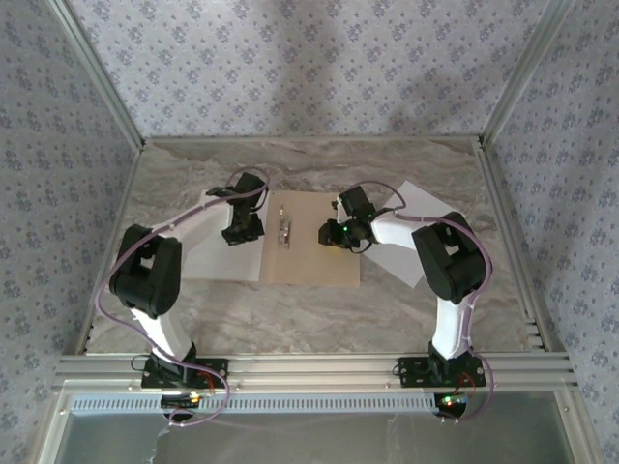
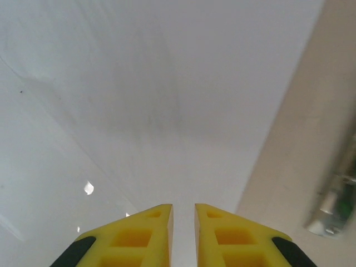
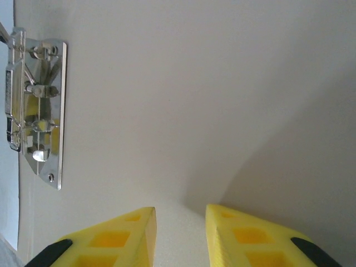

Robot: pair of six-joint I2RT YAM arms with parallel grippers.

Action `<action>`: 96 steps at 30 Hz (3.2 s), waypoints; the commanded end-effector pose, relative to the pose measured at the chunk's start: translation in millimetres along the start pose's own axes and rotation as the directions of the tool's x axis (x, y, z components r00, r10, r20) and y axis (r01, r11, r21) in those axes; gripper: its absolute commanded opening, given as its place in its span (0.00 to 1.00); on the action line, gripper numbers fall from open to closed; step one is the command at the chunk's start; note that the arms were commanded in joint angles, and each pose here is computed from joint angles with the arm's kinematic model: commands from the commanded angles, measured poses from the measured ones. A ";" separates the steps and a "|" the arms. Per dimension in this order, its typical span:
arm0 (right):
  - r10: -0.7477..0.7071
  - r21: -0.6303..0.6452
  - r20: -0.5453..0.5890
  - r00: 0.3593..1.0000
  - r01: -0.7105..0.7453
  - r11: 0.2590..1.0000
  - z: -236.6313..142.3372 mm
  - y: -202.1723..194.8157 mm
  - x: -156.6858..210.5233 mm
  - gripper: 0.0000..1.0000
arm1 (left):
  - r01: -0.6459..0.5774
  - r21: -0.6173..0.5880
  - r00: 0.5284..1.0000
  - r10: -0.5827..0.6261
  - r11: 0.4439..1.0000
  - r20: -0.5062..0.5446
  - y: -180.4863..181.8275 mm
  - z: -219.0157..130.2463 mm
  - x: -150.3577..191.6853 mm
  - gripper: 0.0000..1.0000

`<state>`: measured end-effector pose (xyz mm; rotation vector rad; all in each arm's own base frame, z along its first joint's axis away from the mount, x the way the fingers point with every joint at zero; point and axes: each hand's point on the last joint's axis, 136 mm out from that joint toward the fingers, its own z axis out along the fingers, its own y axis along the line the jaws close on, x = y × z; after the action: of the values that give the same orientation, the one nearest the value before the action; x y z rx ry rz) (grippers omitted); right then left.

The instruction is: Put the files into the folder

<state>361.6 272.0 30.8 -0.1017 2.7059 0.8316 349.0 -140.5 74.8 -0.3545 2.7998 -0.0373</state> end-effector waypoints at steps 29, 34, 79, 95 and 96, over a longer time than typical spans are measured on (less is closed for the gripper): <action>0.340 0.113 0.141 0.930 -0.356 0.928 -85.3 -105.2 24.2 0.38 | -0.212 0.328 0.977 0.188 0.920 0.105 -167.3 -68.9 30.2 0.18; 0.377 0.150 0.114 0.919 -0.391 0.908 -90.6 -121.9 49.5 0.38 | -0.216 0.341 0.976 0.197 0.915 0.091 -174.1 -66.9 37.2 0.18; 0.547 0.052 0.461 0.699 -0.636 0.770 -204.7 -234.1 13.7 0.52 | -0.600 0.423 0.794 0.569 0.679 0.213 -367.2 19.8 57.2 0.74; 0.575 0.091 0.384 0.723 -0.649 0.755 -171.4 -244.3 15.9 0.51 | -0.564 0.448 0.811 0.569 0.694 0.139 -371.2 45.5 86.5 0.67; 0.577 0.091 0.378 0.724 -0.650 0.755 -169.6 -244.4 16.3 0.51 | -0.561 0.448 0.812 0.568 0.696 0.133 -370.5 46.5 87.4 0.68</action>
<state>332.8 -26.8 29.5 0.9547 2.4701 0.6033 379.8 -517.9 40.0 0.6416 2.6213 -0.5560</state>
